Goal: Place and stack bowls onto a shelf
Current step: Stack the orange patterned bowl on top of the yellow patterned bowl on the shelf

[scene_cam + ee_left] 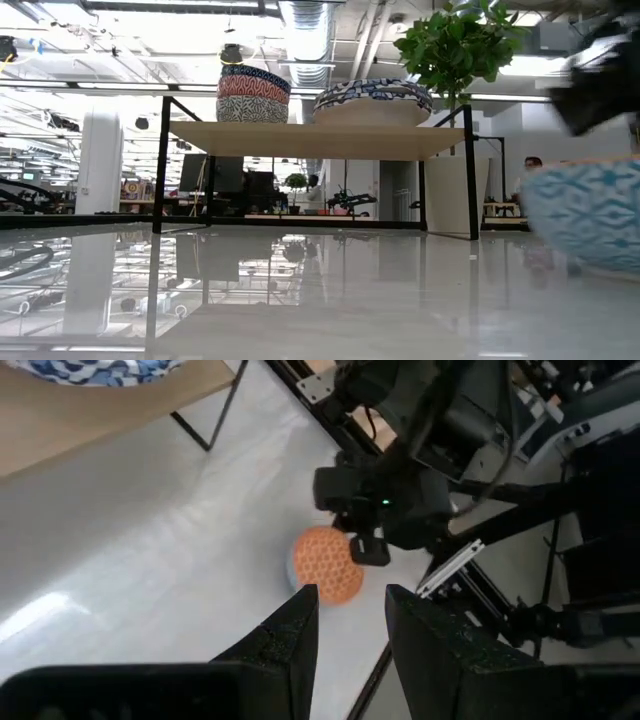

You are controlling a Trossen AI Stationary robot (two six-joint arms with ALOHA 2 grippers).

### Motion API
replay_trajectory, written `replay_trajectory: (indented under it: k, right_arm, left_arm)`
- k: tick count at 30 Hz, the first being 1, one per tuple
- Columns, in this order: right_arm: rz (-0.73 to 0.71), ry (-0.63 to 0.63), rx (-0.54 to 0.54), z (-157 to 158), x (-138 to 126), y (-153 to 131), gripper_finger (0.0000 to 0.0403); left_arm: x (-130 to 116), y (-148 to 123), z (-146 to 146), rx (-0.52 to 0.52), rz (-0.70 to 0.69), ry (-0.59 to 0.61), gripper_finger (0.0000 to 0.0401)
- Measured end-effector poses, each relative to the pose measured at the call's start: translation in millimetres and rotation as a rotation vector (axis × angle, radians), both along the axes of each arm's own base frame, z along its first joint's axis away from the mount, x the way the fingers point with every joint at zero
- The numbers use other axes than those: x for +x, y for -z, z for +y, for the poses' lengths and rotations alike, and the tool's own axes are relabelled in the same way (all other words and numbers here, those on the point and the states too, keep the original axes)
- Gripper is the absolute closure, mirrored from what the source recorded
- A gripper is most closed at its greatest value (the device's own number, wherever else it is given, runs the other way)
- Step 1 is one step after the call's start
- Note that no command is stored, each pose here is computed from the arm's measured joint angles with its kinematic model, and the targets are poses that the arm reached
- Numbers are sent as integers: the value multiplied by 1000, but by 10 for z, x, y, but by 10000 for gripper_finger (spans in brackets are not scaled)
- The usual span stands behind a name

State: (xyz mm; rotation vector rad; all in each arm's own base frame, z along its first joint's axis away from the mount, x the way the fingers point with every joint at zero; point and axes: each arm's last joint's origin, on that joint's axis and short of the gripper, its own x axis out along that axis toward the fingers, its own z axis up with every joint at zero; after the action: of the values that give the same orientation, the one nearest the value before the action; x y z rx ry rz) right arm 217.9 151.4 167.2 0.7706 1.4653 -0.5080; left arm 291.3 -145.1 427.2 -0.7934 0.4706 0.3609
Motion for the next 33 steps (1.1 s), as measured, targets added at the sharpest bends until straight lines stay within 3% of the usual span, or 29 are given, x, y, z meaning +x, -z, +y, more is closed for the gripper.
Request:
replay_trajectory:
  k: [8, 11, 16, 20, 28, 33]
  right_arm:
    - [-355, -117, 82, -272, 503, -95, 371]
    - [-405, -124, 67, -363, 574, -128, 374]
    - [-344, -123, 11, -405, 465, -194, 372]
    - [-220, -95, -107, -406, 278, -182, 369]
    - [-98, -99, -185, -353, 91, -162, 368]
    - [-102, -102, -189, -303, 64, -163, 367]
  left_arm:
    - [-87, 51, -84, 2, 9, -97, 299]
    - [-56, 161, -165, 5, 19, -108, 299]
    - [146, 634, -300, -15, 95, -156, 299]
    - [392, 1067, -376, 9, 157, -180, 299]
    - [1018, 1715, -435, 3, 187, 25, 261]
    - [1232, 1995, -329, -8, 219, 39, 215]
